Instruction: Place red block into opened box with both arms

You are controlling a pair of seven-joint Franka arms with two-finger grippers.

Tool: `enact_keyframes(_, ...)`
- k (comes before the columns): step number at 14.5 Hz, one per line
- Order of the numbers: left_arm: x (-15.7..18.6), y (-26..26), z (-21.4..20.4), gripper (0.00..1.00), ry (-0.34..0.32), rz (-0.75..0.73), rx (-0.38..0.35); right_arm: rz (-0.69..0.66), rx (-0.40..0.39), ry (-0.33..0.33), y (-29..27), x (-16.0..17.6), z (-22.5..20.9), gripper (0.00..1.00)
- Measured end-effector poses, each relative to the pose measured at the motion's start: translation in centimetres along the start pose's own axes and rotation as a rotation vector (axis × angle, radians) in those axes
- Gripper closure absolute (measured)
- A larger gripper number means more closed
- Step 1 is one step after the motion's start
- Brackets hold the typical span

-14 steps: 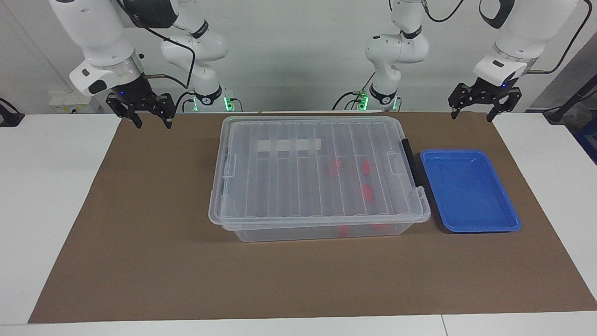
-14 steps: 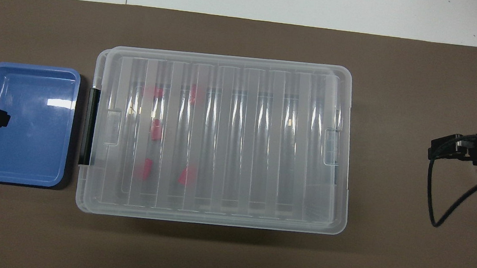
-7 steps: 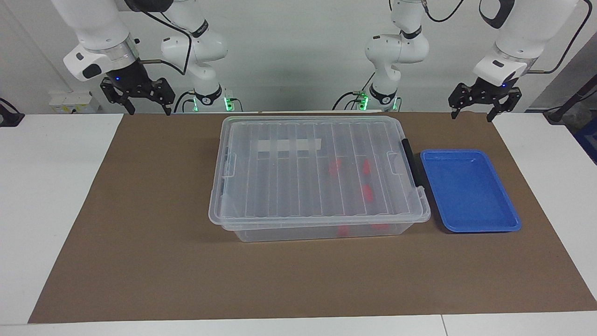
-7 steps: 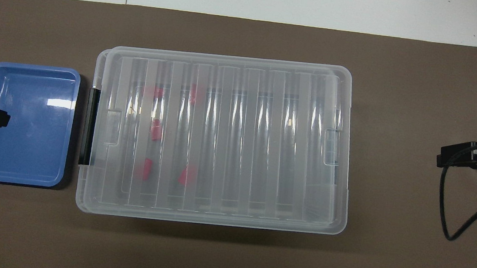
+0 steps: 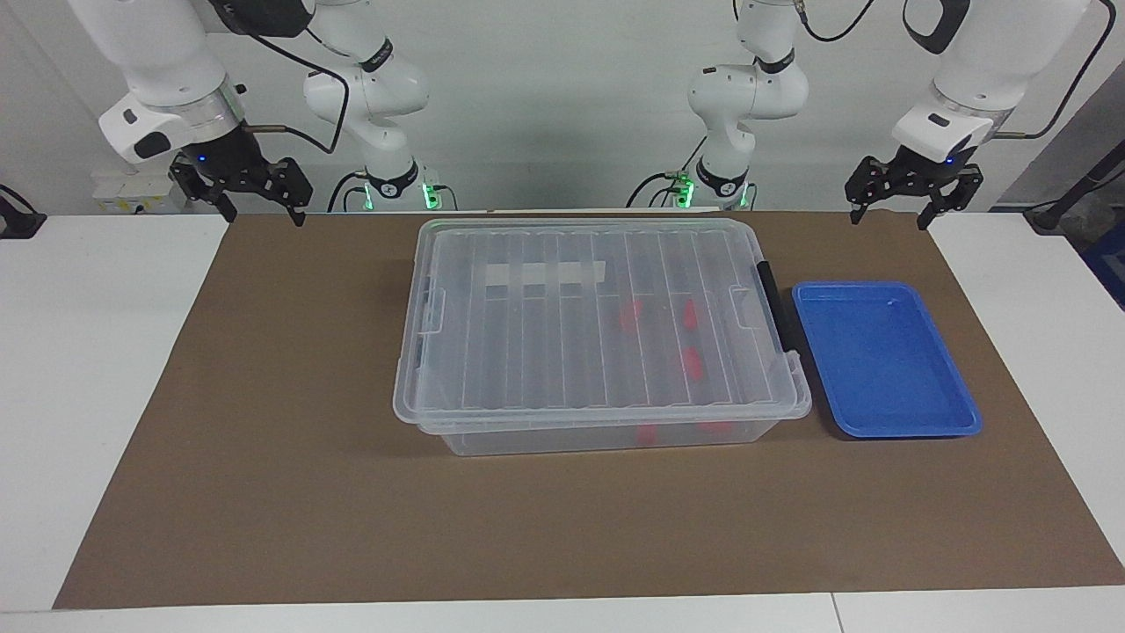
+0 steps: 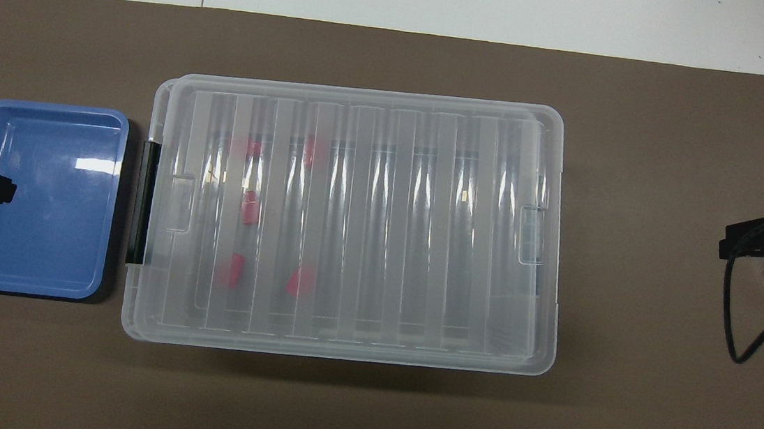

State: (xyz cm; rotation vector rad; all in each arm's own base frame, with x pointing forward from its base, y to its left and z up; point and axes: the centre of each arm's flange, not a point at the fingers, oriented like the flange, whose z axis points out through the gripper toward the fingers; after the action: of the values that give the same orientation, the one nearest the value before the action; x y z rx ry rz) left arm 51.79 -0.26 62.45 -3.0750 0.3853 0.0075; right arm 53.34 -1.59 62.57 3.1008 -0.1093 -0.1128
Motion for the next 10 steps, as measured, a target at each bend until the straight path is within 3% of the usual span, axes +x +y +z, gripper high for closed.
enact_keyframes(4,0.00,0.00,0.00,0.00,0.000,0.000,0.000,-0.001,0.001,-0.036,-0.02,-0.43,-0.21,0.00)
enact_keyframes(10,0.00,0.00,0.00,0.00,0.000,0.000,0.000,-0.003,0.005,-0.003,-0.17,0.02,-0.55,0.00)
